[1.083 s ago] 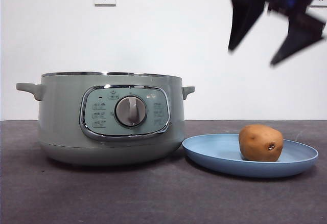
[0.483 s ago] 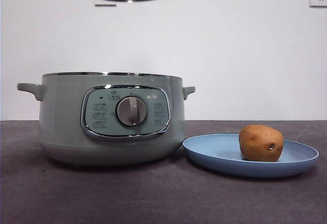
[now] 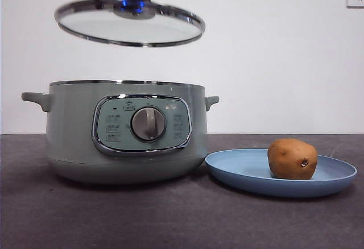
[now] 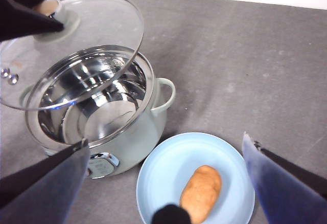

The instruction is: Take the potato out from the steamer,put the potato on the plate,close the lid

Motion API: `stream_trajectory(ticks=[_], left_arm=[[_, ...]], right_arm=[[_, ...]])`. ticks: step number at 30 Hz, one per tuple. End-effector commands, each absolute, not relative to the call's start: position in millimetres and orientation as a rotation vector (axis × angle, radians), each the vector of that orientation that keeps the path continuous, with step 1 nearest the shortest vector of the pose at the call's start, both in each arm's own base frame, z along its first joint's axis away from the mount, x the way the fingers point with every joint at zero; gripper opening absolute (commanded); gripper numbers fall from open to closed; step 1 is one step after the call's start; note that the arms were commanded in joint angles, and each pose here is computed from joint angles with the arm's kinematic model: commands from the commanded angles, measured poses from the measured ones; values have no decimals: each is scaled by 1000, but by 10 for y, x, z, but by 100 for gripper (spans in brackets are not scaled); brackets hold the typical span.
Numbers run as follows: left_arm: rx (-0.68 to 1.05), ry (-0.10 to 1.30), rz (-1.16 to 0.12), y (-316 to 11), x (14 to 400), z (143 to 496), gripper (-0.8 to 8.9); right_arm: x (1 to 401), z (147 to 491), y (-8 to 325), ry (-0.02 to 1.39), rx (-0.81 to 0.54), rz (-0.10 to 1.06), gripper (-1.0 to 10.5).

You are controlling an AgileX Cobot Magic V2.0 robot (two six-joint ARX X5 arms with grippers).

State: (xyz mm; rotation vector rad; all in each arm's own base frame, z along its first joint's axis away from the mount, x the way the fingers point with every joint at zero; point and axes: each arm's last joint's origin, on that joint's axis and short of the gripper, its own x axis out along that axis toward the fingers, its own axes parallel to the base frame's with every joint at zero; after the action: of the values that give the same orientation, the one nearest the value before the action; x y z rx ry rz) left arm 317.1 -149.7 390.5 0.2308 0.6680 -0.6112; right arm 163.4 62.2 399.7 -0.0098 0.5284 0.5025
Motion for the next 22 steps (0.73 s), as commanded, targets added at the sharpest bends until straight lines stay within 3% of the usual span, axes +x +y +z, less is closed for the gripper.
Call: stream_trajectory(ticks=[1,22], left_arm=[[202,627,-611,-1493,3187,3879,-9],[197,729,-601,-1513,3248,3170,-8]], right_arm=[[1640,3998,614,525,-12,467,501],[1643,3999,613,523,-12,462,501]])
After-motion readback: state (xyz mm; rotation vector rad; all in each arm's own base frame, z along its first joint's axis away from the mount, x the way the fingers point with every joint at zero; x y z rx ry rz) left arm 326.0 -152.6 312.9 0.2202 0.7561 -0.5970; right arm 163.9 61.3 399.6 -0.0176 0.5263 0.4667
